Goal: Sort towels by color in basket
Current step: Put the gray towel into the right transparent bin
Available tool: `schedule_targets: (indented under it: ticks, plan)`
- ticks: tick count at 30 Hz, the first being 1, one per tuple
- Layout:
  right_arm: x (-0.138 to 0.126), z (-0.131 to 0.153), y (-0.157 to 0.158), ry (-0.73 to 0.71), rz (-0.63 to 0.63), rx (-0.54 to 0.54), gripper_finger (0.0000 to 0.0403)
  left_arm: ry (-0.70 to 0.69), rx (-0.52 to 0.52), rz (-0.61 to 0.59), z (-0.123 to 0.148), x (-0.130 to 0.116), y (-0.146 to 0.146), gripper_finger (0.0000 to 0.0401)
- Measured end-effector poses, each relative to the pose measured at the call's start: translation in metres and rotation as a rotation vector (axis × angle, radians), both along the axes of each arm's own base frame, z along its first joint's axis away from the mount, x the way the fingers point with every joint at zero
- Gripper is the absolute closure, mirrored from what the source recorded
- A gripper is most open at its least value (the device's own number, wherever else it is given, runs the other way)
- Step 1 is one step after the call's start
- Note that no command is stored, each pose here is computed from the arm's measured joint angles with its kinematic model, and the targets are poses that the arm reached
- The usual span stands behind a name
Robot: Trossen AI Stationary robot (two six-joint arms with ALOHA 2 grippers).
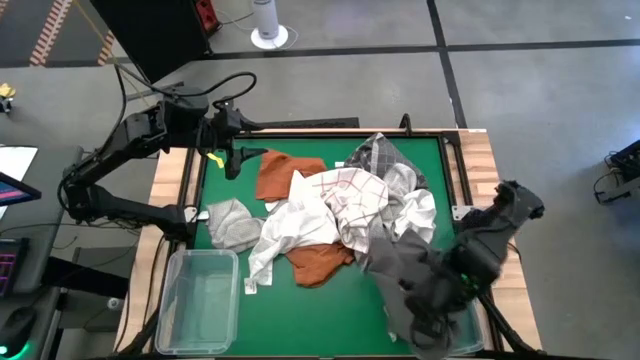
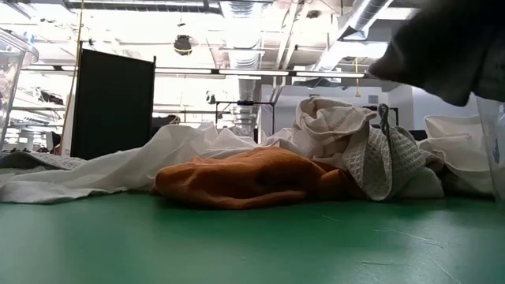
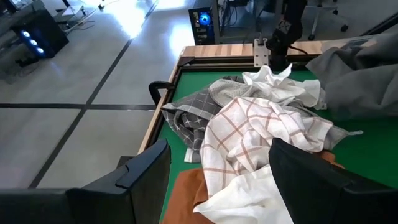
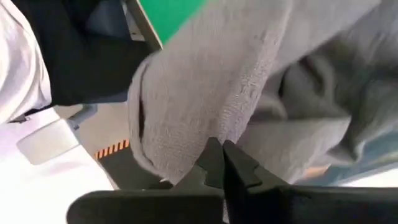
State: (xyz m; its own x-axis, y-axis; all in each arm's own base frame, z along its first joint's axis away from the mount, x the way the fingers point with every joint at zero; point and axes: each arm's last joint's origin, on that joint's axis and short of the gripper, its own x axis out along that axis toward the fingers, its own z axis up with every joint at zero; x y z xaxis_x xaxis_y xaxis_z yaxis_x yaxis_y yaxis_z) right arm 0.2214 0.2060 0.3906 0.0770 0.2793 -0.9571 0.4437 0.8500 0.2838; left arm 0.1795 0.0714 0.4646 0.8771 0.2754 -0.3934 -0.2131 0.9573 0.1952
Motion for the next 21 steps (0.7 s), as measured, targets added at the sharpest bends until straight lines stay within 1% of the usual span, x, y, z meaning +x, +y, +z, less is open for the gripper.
schedule_targets:
  ticks: [2, 4, 10, 12, 17, 21]
  plan:
    - [-0.007, -0.002, 0.009, 0.002, -0.001, -0.016, 0.0388, 0.0, 0.0, 0.0, 0.0, 0.0, 0.0, 0.014]
    - [-0.012, -0.012, 0.015, 0.028, -0.01, -0.052, 0.0388, -0.001, -0.002, 0.001, 0.0, 0.0, 0.0, 0.014]
    - [-0.02, -0.071, 0.018, 0.267, 0.022, -0.158, 0.0388, -0.005, -0.013, 0.006, 0.0, 0.0, 0.0, 0.014]
    - [-0.02, -0.089, 0.014, 0.311, 0.041, -0.194, 0.0388, -0.008, -0.019, 0.009, 0.0, 0.0, 0.0, 0.014]
    - [-0.016, -0.126, 0.008, 0.316, 0.105, -0.196, 0.0387, -0.011, -0.029, 0.013, 0.0, 0.0, 0.0, 0.014]
    - [-0.023, -0.15, 0.0, 0.278, 0.131, -0.165, 0.0386, -0.011, -0.031, 0.014, 0.0, 0.0, 0.0, 0.014]
